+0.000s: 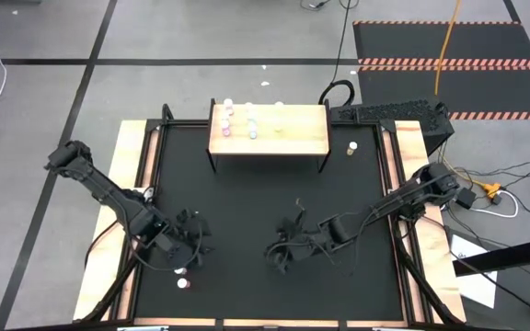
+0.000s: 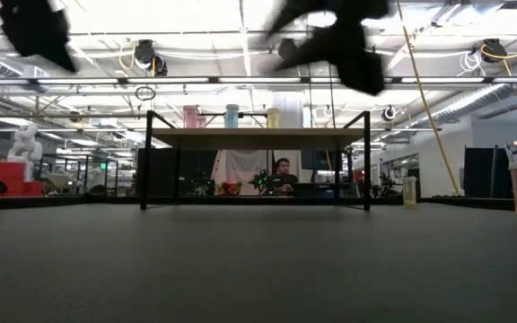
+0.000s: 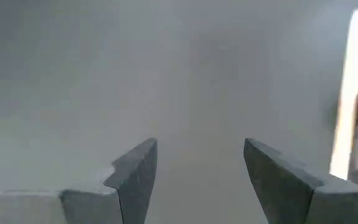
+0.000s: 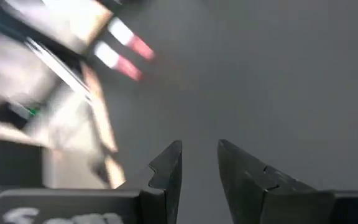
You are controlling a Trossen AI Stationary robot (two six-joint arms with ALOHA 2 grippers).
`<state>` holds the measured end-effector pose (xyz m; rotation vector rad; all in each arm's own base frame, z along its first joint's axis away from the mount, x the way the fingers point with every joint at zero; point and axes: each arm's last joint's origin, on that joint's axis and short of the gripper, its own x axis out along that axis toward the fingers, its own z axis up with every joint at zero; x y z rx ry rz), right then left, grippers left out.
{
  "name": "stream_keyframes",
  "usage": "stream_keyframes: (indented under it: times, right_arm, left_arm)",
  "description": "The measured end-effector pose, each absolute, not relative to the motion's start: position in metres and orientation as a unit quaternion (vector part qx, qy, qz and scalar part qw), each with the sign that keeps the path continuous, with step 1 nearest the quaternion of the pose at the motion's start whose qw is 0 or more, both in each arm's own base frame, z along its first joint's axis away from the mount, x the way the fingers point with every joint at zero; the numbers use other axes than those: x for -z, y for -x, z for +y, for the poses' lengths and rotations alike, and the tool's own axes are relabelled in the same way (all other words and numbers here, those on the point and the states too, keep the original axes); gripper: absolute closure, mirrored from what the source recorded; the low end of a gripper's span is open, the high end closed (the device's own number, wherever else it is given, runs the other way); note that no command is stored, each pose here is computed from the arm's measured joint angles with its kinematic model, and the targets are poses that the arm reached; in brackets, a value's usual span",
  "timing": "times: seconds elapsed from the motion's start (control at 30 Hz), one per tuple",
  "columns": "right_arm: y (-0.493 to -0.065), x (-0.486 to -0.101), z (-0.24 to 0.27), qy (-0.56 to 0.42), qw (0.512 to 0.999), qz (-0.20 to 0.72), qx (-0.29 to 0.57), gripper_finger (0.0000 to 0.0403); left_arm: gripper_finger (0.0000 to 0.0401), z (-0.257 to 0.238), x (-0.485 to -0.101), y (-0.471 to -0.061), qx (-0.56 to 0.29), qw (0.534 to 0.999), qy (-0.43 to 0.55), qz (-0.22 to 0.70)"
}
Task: Pick and place medicine bottles onto shelf by color
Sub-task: Put the yellow pill bottle on the shelf aligned with the other yellow pill bottles
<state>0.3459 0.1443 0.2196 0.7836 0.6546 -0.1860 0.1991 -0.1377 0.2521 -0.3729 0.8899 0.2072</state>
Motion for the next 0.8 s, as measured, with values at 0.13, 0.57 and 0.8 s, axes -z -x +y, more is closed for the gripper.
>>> stream_keyframes:
  times: [0.13,0.57,0.8]
  right_arm:
    - [-0.306,-0.231,0.132,-0.350,0.819,0.426,0.158,0.0305]
    - [-0.150,-0.315,0.073,-0.361,0.722,0.458,0.372,0.0305]
    - [-0.113,-0.328,0.032,-0.349,0.737,0.343,0.467,0.0305]
  left_arm:
    - [0.0160,-0.143,-0.266,-0.217,-0.035,0.917,0.190,0.350]
    - [0.0160,-0.106,-0.282,-0.252,-0.037,0.957,0.130,0.256]
    - [0.0160,-0.071,-0.282,-0.265,-0.037,0.955,0.128,0.265]
